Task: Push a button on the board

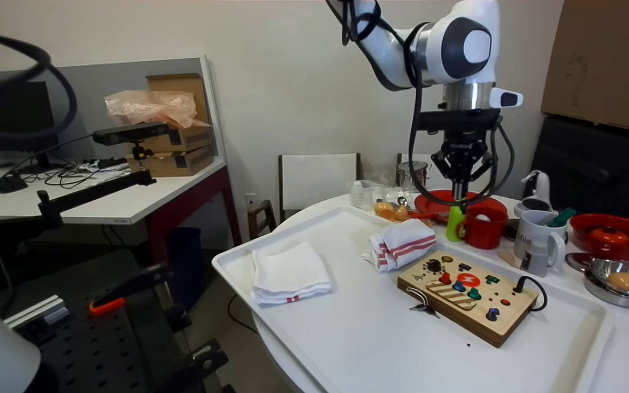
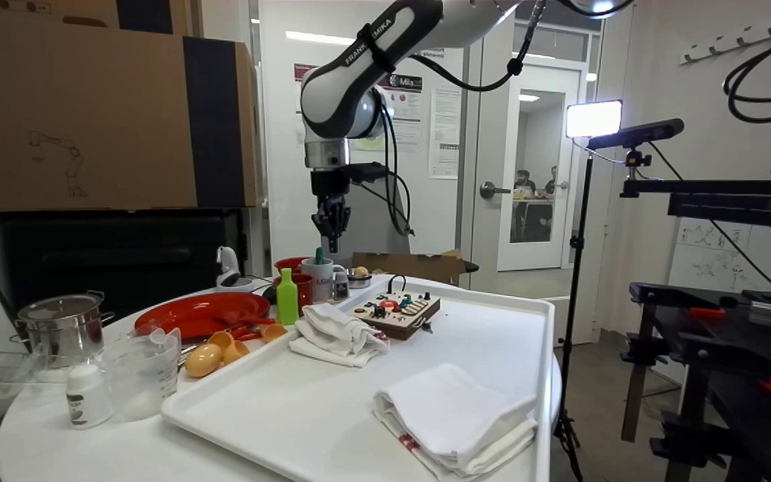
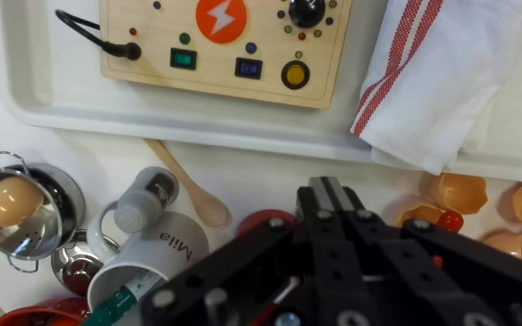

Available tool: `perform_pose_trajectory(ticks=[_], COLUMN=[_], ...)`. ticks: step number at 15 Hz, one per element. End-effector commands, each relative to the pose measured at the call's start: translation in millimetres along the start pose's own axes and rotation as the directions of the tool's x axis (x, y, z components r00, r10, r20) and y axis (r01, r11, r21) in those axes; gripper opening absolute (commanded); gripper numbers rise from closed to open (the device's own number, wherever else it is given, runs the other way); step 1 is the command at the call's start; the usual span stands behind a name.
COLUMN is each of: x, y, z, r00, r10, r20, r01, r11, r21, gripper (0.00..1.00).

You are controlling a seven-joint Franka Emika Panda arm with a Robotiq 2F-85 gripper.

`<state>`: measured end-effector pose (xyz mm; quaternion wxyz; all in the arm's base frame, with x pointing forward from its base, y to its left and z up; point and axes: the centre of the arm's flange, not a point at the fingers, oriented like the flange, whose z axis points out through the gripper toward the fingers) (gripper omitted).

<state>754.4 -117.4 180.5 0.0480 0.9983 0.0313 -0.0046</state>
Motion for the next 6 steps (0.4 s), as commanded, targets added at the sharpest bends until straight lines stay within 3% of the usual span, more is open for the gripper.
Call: perform_pose_trajectory(ticks=[1, 6], x=[-0.5, -2.3], y=[-0.2, 0.3], z=[2.6, 10.6], r00=[1.0, 1.0], r10=[0.0, 0.001], r20=[0.003, 0.013], r01=[0.0, -0.001], r11=[1.0, 1.0], r21=[0.0, 0.001], gripper=[0.01, 0.01])
